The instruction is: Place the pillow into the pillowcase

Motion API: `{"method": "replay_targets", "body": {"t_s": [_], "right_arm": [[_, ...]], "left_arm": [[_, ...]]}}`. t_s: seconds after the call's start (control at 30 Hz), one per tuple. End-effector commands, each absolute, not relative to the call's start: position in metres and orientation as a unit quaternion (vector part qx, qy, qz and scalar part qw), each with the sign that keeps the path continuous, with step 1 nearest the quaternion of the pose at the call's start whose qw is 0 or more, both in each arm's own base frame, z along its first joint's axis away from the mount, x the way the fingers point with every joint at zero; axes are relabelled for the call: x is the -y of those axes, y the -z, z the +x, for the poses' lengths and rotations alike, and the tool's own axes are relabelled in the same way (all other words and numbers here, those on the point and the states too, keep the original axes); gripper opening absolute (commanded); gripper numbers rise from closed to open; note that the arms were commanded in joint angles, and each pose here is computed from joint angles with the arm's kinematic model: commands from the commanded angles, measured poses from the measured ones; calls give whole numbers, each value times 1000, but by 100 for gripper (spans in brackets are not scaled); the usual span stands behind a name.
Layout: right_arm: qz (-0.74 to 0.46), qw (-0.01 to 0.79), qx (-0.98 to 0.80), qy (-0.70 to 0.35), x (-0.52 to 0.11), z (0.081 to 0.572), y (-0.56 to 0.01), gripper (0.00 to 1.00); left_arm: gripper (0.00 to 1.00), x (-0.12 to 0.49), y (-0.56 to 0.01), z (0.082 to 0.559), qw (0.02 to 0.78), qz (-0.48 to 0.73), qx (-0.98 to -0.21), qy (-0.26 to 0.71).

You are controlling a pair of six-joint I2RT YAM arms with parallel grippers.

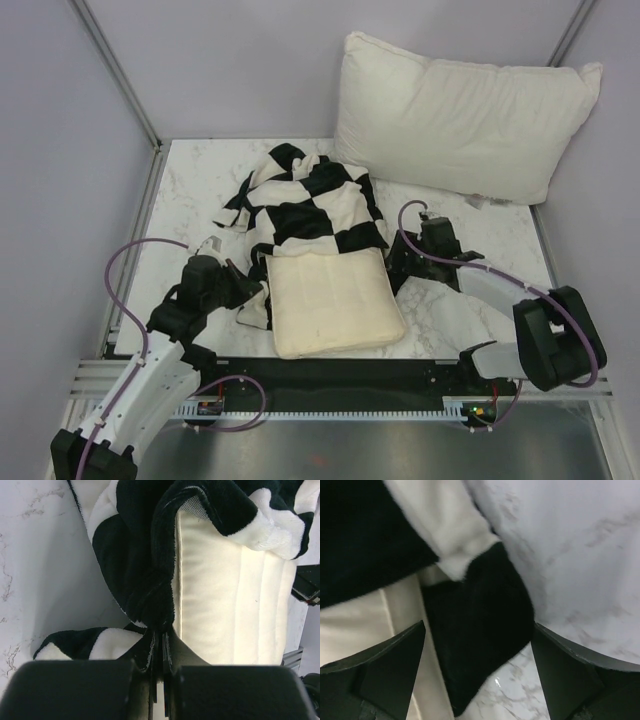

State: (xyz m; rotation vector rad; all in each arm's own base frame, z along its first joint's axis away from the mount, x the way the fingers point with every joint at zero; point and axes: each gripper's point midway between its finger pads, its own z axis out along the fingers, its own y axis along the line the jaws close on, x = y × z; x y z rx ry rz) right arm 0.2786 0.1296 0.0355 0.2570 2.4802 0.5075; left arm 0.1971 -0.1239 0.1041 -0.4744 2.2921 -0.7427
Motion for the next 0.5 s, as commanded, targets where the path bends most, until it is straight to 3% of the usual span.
{"method": "replay_targets", "body": {"t_s": [0.0,0.03,0.07,0.1,0.13,0.17,0.27,0.37,0.43,0.47], "right_arm": [[36,313,-927,-203,-162,299,-44,92],[36,303,-930,-204,-165,297,-40,84],[34,295,-932,-206,-167,292,-36,70],[31,293,-932,-211,-171,288,-36,23],[32,294,-930,-220,-174,284,-39,6],[30,289,-930,-224,-174,275,-36,0],[26,330,-909,-254,-177,268,-74,0],[15,406,-868,-285,-176,271,-165,0],[5,413,-866,-282,-173,264,-197,0],[-3,446,-844,-297,-175,270,-245,0]], "left_arm": [[2,126,-124,203,357,-172,-868,297],[2,129,-125,201,353,-168,-869,304],[2,130,-127,201,352,-163,-869,308],[2,132,-129,199,351,-156,-869,313],[2,134,-130,198,349,-151,-868,318],[2,139,-136,196,347,-142,-866,330],[2,150,-162,193,350,-120,-853,368],[2,162,-213,189,360,-91,-831,413],[2,167,-242,187,364,-76,-822,432],[2,172,-276,184,372,-60,-809,452]]}}
